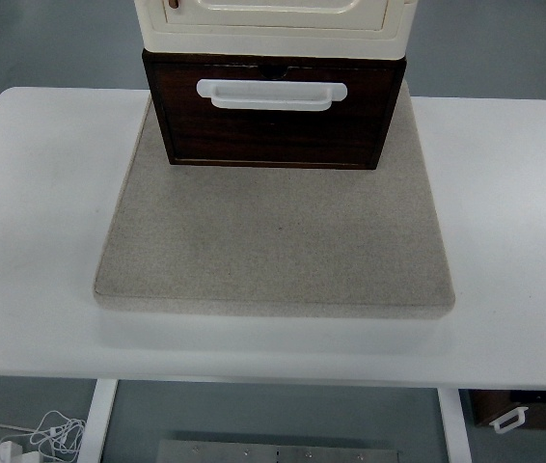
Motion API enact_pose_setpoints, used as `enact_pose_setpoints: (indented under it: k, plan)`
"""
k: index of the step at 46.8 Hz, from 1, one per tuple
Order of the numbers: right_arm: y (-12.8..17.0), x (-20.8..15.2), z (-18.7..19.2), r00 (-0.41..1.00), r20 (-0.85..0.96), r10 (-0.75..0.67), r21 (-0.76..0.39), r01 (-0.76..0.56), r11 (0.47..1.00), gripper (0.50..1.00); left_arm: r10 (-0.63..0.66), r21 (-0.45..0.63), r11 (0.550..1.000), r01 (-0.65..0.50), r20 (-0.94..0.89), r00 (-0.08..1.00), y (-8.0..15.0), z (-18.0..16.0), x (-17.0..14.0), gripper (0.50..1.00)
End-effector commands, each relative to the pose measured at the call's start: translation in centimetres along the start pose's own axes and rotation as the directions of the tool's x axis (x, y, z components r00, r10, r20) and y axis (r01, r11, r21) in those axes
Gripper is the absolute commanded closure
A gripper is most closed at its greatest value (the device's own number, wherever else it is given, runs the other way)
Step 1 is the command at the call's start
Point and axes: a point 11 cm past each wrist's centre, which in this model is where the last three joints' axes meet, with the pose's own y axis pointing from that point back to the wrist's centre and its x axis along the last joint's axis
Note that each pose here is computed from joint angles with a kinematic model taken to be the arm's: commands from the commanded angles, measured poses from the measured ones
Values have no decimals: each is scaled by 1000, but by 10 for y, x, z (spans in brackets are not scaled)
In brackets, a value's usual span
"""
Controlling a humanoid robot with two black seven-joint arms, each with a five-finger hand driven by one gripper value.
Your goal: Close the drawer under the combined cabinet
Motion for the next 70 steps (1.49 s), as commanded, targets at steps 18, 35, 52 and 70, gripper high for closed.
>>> enact_pose_setpoints:
  k: [18, 35, 52, 70]
  plan:
    - [0, 0, 0, 1000, 0, 0, 1, 0, 1000, 548, 372, 237, 892, -384, 93, 923, 30, -70, 106, 500]
    - [0, 0, 1, 1000, 0, 1, -1, -1, 1000, 548, 346, 364, 871, -329, 20, 938, 61, -131, 135, 500]
    - [0, 0, 1, 1000, 0, 1, -1, -1, 1000, 548, 420, 385, 865, -324, -200, 885, 93, -180, 146, 500]
    - [0, 0, 1, 1000, 0, 1, -1, -1, 1000, 548, 474, 411, 852, -324, -344, 810, 108, -230, 133, 500]
